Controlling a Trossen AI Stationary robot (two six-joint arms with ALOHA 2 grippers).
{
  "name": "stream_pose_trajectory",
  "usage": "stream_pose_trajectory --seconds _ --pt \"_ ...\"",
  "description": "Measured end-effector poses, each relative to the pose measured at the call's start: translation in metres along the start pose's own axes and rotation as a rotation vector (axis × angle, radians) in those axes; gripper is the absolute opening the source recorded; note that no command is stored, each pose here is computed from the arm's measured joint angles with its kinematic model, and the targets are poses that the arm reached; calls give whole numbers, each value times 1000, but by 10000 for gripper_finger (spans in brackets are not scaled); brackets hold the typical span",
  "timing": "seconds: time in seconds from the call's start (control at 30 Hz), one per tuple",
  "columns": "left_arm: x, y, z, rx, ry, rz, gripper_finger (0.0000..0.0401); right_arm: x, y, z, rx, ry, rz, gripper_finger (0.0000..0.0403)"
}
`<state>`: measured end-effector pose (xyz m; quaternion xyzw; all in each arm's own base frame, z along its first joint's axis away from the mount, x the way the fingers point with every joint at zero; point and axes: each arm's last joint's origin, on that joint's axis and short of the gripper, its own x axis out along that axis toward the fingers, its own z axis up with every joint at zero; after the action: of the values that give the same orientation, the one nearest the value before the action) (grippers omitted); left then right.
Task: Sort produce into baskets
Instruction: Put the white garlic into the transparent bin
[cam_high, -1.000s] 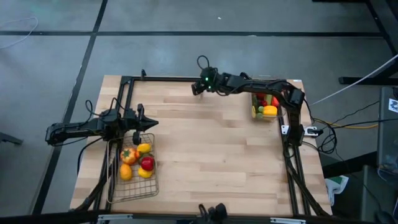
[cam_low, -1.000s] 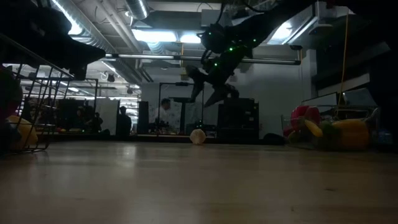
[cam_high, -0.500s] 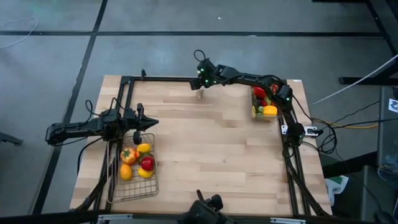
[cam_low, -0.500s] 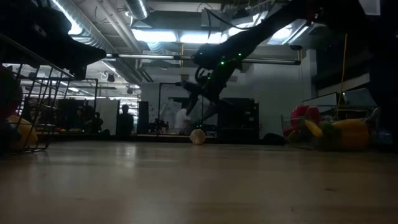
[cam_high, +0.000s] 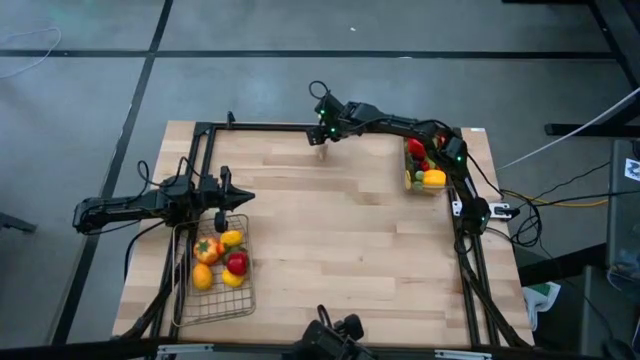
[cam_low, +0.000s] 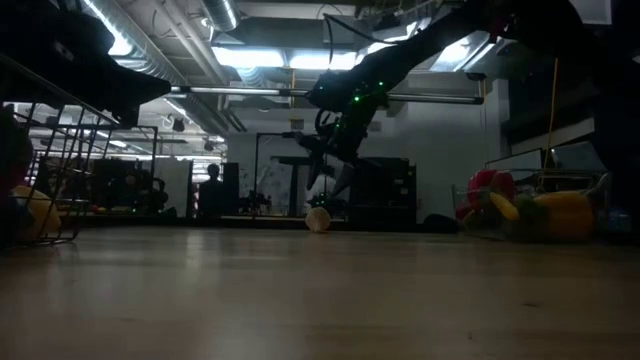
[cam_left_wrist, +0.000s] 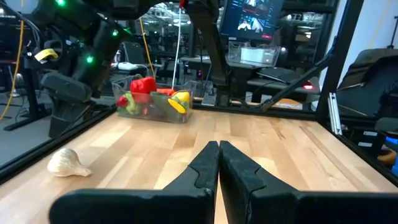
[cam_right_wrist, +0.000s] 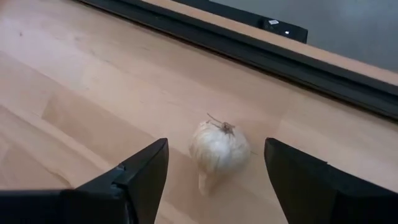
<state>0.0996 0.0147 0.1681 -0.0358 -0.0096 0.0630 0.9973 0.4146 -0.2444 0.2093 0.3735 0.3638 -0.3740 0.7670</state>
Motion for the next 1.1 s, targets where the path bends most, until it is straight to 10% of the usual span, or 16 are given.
stream_pose_trajectory --seconds 1.1 --pt "0 0 -3 -6 34 2 10 56 -7 -21 76 114 -4 264"
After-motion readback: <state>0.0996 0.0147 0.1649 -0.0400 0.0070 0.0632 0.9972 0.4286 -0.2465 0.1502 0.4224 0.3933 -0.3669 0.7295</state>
